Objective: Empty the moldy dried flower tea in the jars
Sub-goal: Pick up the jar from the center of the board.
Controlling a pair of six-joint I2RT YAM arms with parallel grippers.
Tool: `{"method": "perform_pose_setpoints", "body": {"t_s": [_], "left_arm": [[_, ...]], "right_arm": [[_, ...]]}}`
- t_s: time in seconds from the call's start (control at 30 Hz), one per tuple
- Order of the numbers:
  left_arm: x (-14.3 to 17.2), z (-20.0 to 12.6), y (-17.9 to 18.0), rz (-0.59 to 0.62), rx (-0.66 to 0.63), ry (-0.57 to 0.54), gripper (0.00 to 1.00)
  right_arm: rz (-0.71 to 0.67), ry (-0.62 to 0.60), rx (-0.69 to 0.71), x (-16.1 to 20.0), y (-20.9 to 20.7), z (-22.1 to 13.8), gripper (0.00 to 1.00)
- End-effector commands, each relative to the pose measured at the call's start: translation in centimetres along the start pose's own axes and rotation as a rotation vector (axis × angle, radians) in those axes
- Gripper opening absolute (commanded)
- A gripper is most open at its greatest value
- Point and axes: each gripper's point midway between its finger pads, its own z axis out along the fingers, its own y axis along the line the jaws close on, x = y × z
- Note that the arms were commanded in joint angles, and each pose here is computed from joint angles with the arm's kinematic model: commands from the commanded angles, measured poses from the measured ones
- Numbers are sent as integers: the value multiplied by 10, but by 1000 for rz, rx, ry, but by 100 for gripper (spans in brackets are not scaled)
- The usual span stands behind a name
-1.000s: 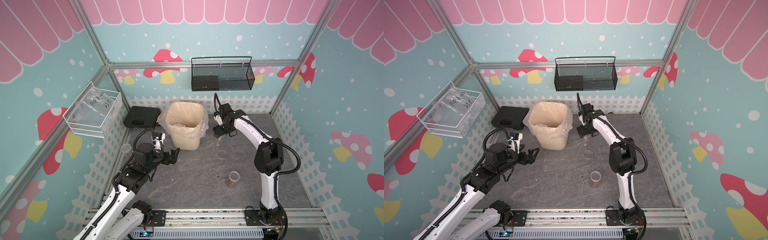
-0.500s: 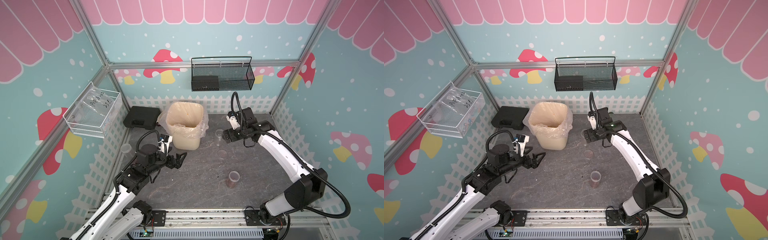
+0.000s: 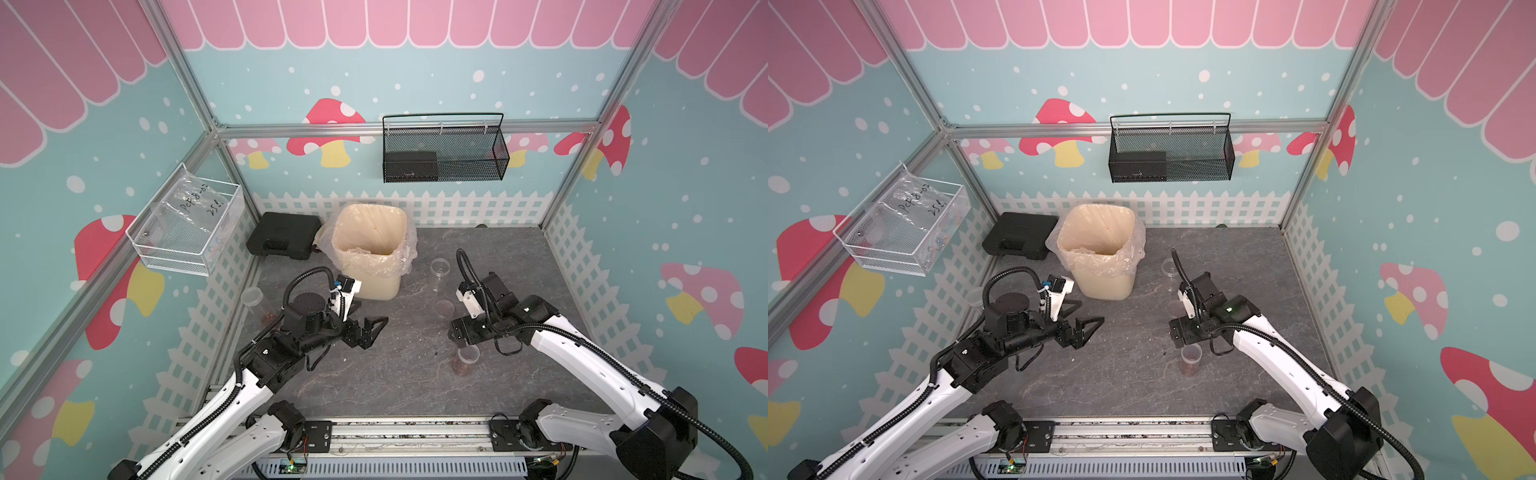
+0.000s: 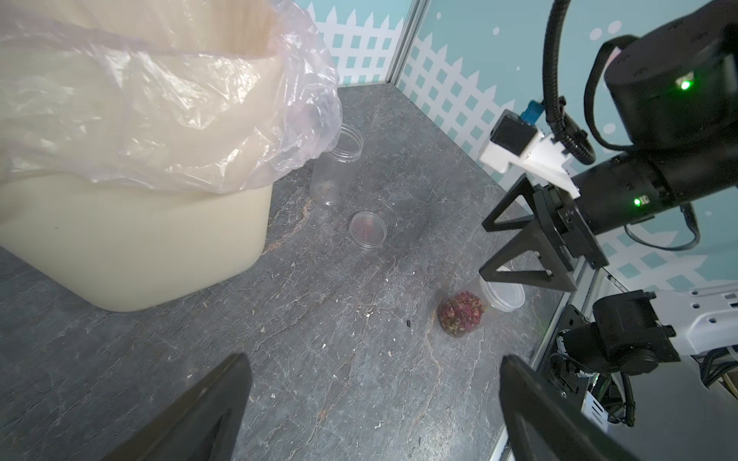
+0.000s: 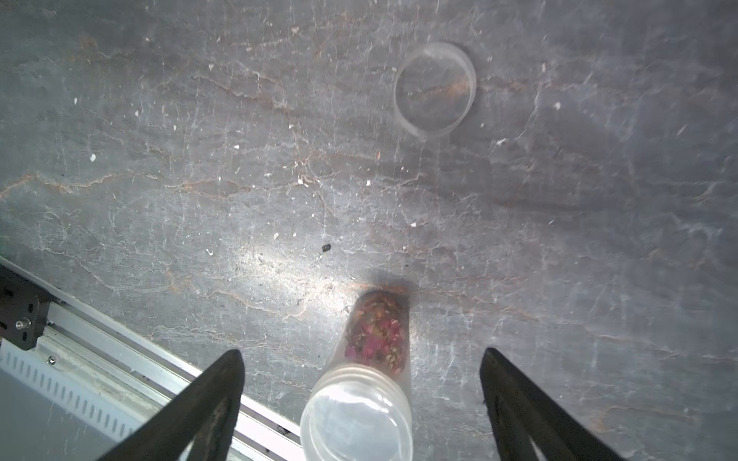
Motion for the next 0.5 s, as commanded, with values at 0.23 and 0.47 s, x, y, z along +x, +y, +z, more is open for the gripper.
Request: {"method": "perform_pose_setpoints", "body": {"t_s": [0.23,0.47], "left_arm": [[9,-1,2,3,-11,17,100],[9,-1,3,6,-19,21,100]], "right_arm": [[80,85,40,44,-5,6,85],[74,96,45,51,-2,7,77]]}}
